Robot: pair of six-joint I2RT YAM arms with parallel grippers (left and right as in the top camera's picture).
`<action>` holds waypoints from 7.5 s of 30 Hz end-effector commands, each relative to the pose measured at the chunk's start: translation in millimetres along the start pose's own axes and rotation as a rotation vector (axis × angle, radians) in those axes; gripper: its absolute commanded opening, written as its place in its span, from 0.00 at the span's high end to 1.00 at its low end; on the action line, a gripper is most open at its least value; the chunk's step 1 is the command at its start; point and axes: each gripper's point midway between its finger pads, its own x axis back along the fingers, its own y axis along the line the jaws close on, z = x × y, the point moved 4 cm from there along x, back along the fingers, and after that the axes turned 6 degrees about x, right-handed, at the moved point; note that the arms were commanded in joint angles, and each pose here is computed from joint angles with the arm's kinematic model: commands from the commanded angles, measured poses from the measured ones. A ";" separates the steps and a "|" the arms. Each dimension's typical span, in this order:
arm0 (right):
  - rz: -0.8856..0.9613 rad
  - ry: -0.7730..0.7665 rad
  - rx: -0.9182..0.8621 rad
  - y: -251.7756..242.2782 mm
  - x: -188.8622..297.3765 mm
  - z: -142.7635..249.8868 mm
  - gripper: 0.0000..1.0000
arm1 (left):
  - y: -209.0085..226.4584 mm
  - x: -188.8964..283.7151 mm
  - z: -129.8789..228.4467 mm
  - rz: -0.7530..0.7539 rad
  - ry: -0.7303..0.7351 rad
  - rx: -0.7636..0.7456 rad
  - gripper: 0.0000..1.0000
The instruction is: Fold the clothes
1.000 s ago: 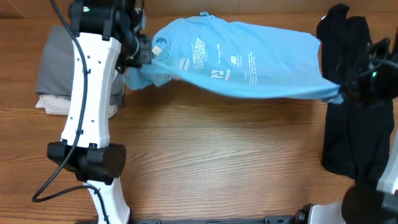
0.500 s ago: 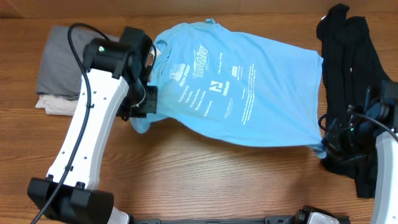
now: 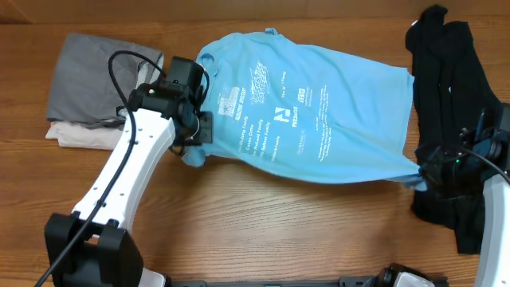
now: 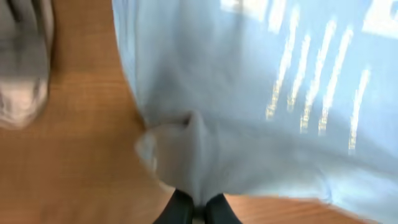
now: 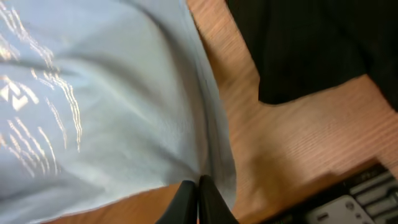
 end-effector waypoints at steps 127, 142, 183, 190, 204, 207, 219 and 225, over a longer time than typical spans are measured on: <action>-0.080 -0.201 0.316 101.6 -28.2 -152.3 0.13 | -105.8 -137.5 -245.6 0.239 -0.408 -0.223 0.12; -0.080 -0.201 0.316 101.6 -28.2 -152.4 0.13 | -110.4 -185.5 -239.8 0.300 -0.405 -0.216 0.18; -0.090 -0.264 0.323 106.2 -25.1 -164.0 0.13 | -113.3 -104.5 -269.1 0.228 -0.549 -0.139 0.96; -0.104 -0.325 0.332 112.1 -25.6 -178.0 0.13 | -113.8 -16.5 -276.1 0.200 -0.654 -0.176 0.96; -0.101 -0.341 0.367 131.2 -141.5 -231.9 0.14 | -118.1 18.0 -262.5 0.168 -0.651 -0.213 0.96; -0.113 -0.354 0.389 143.5 -175.5 -238.8 0.15 | -118.4 16.2 -259.9 0.161 -0.638 -0.217 0.96; -0.100 -0.416 0.412 172.3 -264.4 -243.8 0.30 | -106.8 9.5 -254.4 0.076 -0.604 -0.199 0.96; -0.010 -0.478 0.367 162.9 -263.7 -254.6 0.38 | -103.7 8.1 -253.3 0.063 -0.594 -0.196 0.96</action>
